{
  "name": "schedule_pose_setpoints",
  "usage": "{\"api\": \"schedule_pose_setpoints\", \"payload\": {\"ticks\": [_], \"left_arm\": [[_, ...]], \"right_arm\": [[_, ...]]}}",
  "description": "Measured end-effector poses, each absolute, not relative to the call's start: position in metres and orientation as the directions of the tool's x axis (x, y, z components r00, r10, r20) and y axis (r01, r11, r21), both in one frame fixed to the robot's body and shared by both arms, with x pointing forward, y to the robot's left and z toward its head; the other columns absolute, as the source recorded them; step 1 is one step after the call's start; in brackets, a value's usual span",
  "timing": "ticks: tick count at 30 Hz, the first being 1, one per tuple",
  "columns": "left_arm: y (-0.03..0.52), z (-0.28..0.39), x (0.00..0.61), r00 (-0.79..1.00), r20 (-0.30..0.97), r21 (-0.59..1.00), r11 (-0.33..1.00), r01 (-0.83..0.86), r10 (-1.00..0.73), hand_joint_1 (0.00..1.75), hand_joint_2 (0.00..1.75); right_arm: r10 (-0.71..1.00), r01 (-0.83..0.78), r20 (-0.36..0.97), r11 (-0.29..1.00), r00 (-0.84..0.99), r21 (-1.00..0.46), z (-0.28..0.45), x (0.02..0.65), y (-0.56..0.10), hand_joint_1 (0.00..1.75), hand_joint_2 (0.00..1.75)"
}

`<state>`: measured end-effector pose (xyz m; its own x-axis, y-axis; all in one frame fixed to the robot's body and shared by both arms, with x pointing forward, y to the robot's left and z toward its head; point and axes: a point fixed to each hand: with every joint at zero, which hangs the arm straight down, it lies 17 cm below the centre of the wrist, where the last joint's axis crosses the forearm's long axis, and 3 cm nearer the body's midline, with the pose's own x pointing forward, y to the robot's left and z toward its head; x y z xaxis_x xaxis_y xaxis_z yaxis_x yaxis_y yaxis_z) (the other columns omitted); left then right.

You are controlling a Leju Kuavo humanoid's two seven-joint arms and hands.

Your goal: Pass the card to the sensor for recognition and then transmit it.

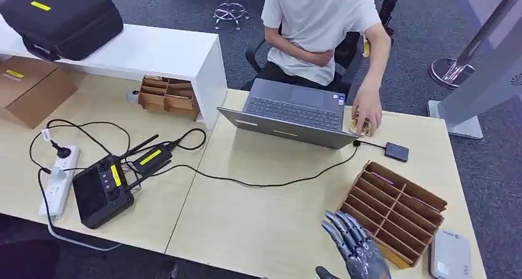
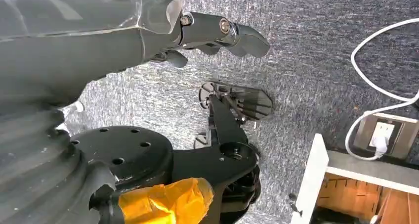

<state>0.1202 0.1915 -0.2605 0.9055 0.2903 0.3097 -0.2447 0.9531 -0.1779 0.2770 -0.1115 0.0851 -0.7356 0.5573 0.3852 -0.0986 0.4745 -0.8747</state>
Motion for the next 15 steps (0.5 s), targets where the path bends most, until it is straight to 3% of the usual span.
{"api": "schedule_pose_setpoints", "payload": {"ticks": [15], "left_arm": [[0.188, -0.260, 0.122, 0.915, 0.301, -0.182, 0.958, -0.220, 0.267, 0.00, 1.75]], "right_arm": [[0.637, -0.033, 0.326, 0.426, -0.698, -0.904, 0.070, 0.309, -0.123, 0.00, 1.75]]}}
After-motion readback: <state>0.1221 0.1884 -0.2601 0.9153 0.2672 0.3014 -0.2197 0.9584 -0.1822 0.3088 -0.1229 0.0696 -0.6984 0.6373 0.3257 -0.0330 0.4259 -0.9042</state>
